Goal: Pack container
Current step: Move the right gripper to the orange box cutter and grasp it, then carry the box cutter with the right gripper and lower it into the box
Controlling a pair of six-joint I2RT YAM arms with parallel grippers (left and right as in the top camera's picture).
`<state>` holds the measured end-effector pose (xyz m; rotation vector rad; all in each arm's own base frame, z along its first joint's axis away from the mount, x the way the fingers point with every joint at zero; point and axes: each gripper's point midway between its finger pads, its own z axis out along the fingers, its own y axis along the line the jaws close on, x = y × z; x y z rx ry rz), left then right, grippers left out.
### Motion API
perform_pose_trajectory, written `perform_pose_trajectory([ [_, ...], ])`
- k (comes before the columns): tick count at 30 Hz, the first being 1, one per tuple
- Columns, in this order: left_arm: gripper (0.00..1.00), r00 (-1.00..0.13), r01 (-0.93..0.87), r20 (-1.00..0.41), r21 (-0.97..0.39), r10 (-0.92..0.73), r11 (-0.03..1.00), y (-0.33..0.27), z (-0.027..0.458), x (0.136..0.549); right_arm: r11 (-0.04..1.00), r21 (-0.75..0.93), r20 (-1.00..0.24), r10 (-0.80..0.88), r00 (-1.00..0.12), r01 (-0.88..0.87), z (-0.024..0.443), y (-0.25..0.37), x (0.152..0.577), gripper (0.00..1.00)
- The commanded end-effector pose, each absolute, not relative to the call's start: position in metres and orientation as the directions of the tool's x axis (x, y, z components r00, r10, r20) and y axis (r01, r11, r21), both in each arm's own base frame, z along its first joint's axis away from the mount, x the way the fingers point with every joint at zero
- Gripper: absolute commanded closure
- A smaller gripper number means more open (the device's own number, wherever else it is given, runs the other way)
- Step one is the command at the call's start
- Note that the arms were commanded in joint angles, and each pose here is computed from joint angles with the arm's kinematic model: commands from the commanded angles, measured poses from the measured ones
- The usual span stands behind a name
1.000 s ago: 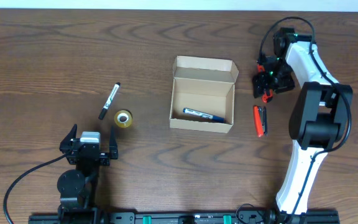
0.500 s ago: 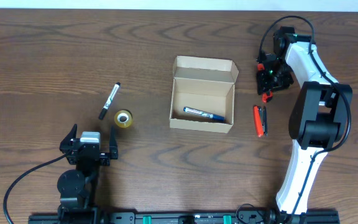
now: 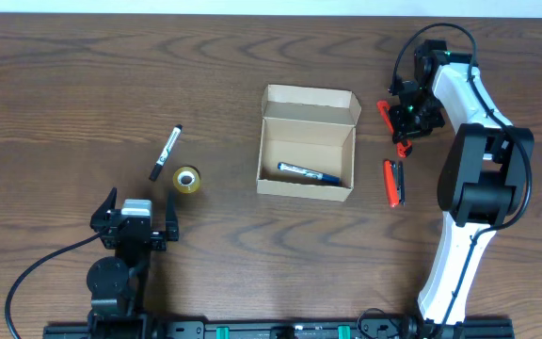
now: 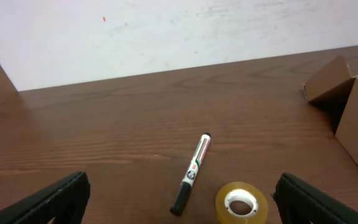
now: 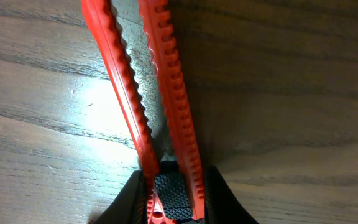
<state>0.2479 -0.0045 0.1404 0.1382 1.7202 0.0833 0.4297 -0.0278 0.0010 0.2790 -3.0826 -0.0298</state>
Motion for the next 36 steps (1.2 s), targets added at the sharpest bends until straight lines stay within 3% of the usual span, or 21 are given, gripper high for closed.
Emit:
perform_pose_trajectory([
  [1,0.05,-0.191,0.050,-0.972,0.127,0.134,0.991,-0.004,0.128,0.246,0.987,0.032,0.043,-0.161,-0.986,-0.160,-0.002,-0.030,0.430,0.99],
  [8,0.05,-0.191,0.050,-0.972,0.127,0.134,0.991,-0.004,0.128,0.246,0.979,0.126,-0.025,-0.160,-0.987,-0.162,0.020,-0.012,0.436,0.99],
  [12,0.05,-0.191,0.050,-0.972,0.127,0.134,0.991,-0.004,0.128,0.246,0.960,0.190,-0.178,-0.174,-0.968,-0.207,0.068,0.005,0.451,0.99],
  [15,0.05,-0.191,0.050,-0.972,0.127,0.134,0.991,-0.004,0.128,0.246,0.920,0.234,-0.364,-0.216,-0.906,-0.313,0.126,0.024,0.462,0.99],
  [19,0.05,-0.191,0.050,-0.972,0.127,0.134,0.991,-0.004,0.128,0.246,0.813,0.226,-0.610,-0.311,-0.729,-0.536,0.209,0.057,0.460,0.99],
  [24,0.05,-0.191,0.050,-0.972,0.127,0.135,0.991,-0.004,0.128,0.246,0.616,0.053,-0.769,-0.477,-0.426,-0.786,0.280,0.100,0.427,0.99],
  [28,0.05,-0.191,0.050,-0.972,0.127,0.134,0.991,-0.004,0.128,0.246,0.468,-0.097,-0.738,-0.626,-0.252,-0.879,0.292,0.133,0.396,0.99],
  [36,0.05,-0.191,0.049,-0.972,0.127,0.135,0.991,-0.004,0.128,0.246,0.329,-0.233,-0.443,-0.874,-0.201,-0.915,0.251,0.162,0.367,0.99],
])
